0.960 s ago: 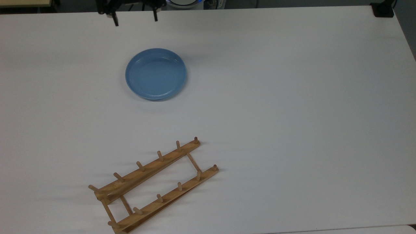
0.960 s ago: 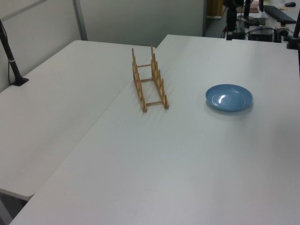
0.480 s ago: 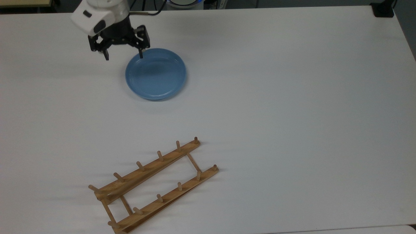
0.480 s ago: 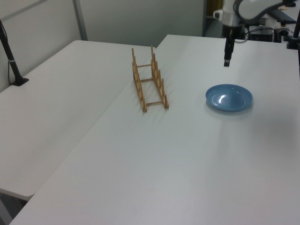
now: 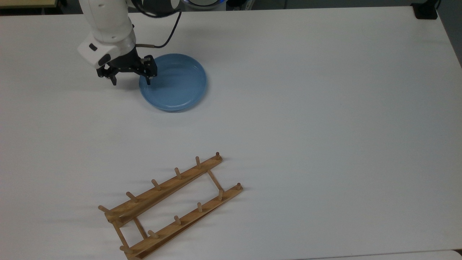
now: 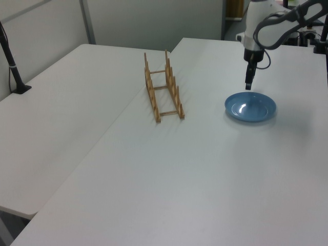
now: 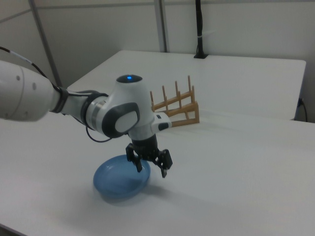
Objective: Place plate in plate rack
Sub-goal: 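Lower the open gripper to the rim of the blue plate, then close the gripper on the blue plate's rim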
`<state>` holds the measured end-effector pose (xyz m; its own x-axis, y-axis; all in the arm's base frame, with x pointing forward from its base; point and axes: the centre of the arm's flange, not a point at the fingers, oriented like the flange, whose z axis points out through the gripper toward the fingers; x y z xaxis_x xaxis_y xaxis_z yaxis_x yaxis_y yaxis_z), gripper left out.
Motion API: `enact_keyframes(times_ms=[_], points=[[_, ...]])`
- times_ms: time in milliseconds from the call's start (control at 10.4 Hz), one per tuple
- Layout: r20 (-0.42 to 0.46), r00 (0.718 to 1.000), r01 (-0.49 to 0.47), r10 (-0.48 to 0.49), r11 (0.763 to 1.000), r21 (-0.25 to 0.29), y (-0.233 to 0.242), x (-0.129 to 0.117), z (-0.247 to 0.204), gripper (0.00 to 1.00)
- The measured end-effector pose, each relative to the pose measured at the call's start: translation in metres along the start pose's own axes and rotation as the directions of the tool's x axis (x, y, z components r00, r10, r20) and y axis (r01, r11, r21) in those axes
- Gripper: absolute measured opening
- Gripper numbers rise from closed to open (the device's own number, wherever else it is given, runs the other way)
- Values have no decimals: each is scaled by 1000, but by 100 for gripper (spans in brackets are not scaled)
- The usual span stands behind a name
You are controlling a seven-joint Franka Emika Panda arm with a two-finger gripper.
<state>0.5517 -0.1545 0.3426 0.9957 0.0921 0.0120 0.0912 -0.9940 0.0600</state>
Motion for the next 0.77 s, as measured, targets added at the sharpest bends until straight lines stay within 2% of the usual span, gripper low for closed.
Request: enact_keyframes(times_ms=[192, 384, 480, 576, 768], points=[[35, 999, -15, 15, 1000, 11, 1, -1, 23, 99], [54, 996, -67, 66, 998, 15, -3, 0, 34, 93], [56, 995, -89, 88, 996, 16, -7, 2, 35, 85], [55, 993, -109, 108, 994, 16, -10, 3, 35, 70], [47, 991, -127, 127, 992, 18, -19, 8, 31, 35]])
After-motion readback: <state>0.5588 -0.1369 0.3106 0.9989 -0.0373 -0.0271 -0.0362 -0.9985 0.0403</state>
